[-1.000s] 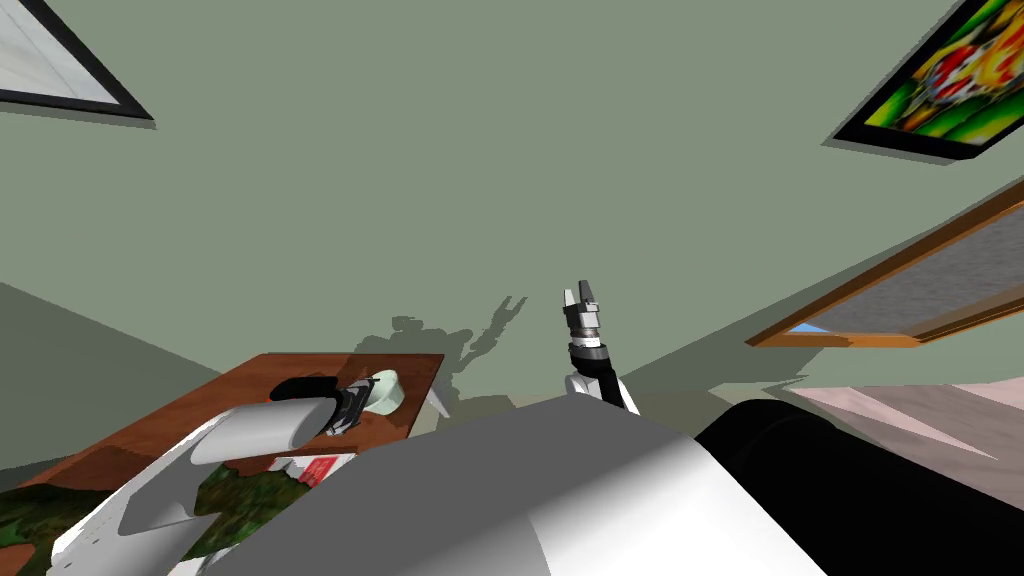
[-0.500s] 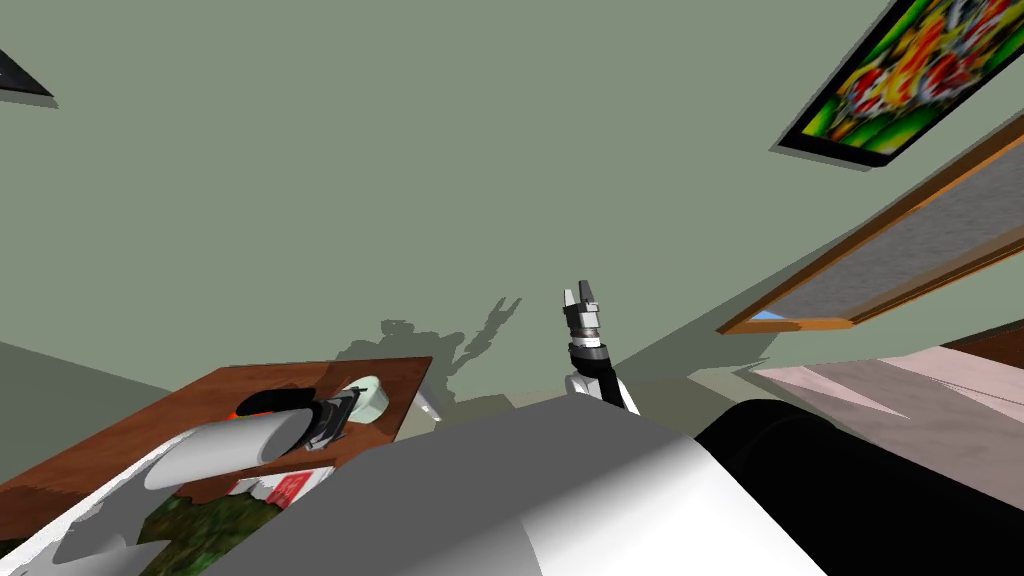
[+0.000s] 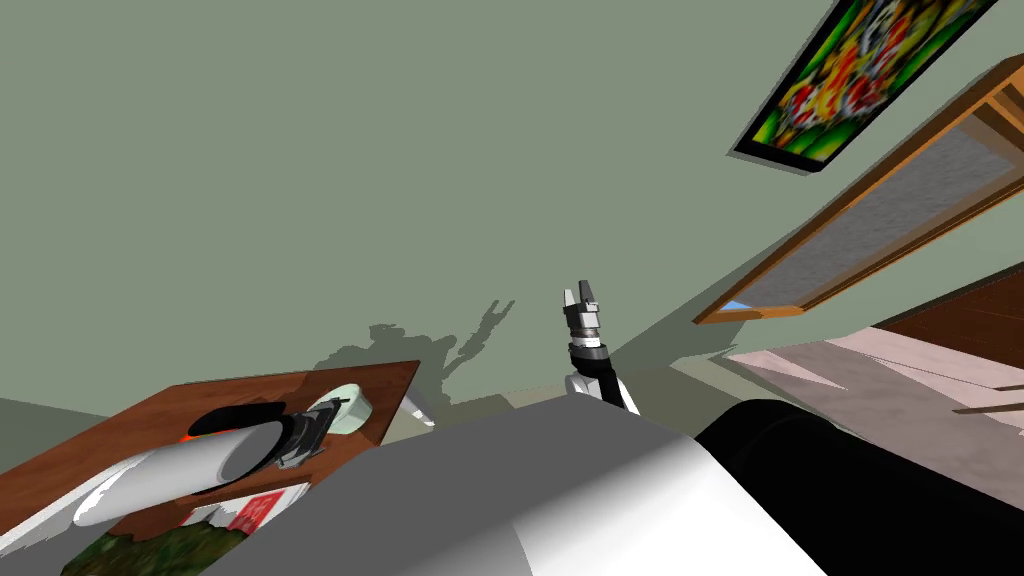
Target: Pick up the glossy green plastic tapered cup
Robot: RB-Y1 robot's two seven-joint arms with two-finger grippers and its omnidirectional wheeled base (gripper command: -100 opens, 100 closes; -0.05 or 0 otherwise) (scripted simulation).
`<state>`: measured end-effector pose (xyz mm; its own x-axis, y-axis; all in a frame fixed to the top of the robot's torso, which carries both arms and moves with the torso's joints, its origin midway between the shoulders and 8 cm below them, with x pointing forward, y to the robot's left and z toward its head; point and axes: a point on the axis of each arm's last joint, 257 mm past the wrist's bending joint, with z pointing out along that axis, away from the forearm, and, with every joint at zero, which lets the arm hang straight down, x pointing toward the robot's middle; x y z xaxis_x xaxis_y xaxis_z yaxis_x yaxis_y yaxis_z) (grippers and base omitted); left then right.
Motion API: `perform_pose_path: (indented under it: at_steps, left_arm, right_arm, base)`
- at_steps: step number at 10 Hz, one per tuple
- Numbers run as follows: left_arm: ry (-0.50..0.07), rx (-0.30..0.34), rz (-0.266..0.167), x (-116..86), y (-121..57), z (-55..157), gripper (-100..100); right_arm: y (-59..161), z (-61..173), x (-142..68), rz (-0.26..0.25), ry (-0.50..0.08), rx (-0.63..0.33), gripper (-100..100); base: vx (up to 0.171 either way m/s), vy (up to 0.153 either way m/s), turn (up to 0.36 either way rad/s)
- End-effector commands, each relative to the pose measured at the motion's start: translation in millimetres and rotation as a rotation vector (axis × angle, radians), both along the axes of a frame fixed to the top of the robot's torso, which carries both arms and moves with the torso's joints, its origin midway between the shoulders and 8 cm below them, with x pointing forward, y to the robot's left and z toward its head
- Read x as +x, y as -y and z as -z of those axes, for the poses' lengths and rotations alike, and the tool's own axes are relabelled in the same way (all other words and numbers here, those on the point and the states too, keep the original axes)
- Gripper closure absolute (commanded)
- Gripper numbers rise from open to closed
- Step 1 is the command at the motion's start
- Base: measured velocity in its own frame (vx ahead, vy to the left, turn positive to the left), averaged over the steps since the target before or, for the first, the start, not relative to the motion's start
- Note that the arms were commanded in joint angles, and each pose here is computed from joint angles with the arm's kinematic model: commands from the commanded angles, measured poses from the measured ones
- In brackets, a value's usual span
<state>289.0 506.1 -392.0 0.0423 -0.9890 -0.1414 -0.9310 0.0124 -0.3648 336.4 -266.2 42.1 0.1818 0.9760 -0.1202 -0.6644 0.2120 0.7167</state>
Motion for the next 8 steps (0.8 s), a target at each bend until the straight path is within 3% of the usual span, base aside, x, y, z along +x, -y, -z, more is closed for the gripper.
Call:
perform_pose_path:
  at_steps: [1,2,3,4,5,6,7,8]
  left_arm:
    - [0.005,-0.010,-0.019,-3.9,-13.3,3.4,-100]
    - [-0.002,-0.010,-0.026,-6.7,-16.0,5.8,-100]
    - [0.011,0.004,-0.032,-9.9,-36.5,0.9,-100]
    - [0.001,-0.009,-0.058,-16.2,-41.3,6.9,-100]
    - [0.012,0.017,-0.066,-20.8,-65.2,0.4,-100]
    - [0.009,-0.004,-0.095,-25.8,-68.1,5.4,-100]
    - [0.021,0.027,-0.090,-27.8,-88.7,-5.1,-100]
    - [0.029,0.013,-0.118,-30.7,-93.1,-1.8,-100]
  right_arm:
    - [0.0,0.0,0.0,0.000,0.000,0.000,0]
    - [0.0,0.0,0.0,0.000,0.000,0.000,0]
    - [0.1,0.0,0.0,0.000,0.000,0.000,0]
    - [0.0,0.0,0.0,0.000,0.000,0.000,0]
    - [0.0,0.0,0.0,0.000,0.000,0.000,0]
    - [0.0,0.0,0.0,0.000,0.000,0.000,0]
    - [0.0,0.0,0.0,0.000,0.000,0.000,0]
    - [0.0,0.0,0.0,0.000,0.000,0.000,0]
  base:
    - [-0.015,-0.054,-0.118]
    - [-0.010,-0.030,0.017]
    - [-0.037,-0.073,-0.179]
    - [-0.019,-0.070,-0.114]
    - [-0.015,-0.098,-0.153]
    - [-0.013,-0.078,-0.099]
    - [-0.023,-0.088,-0.171]
    - [-0.019,-0.072,-0.113]
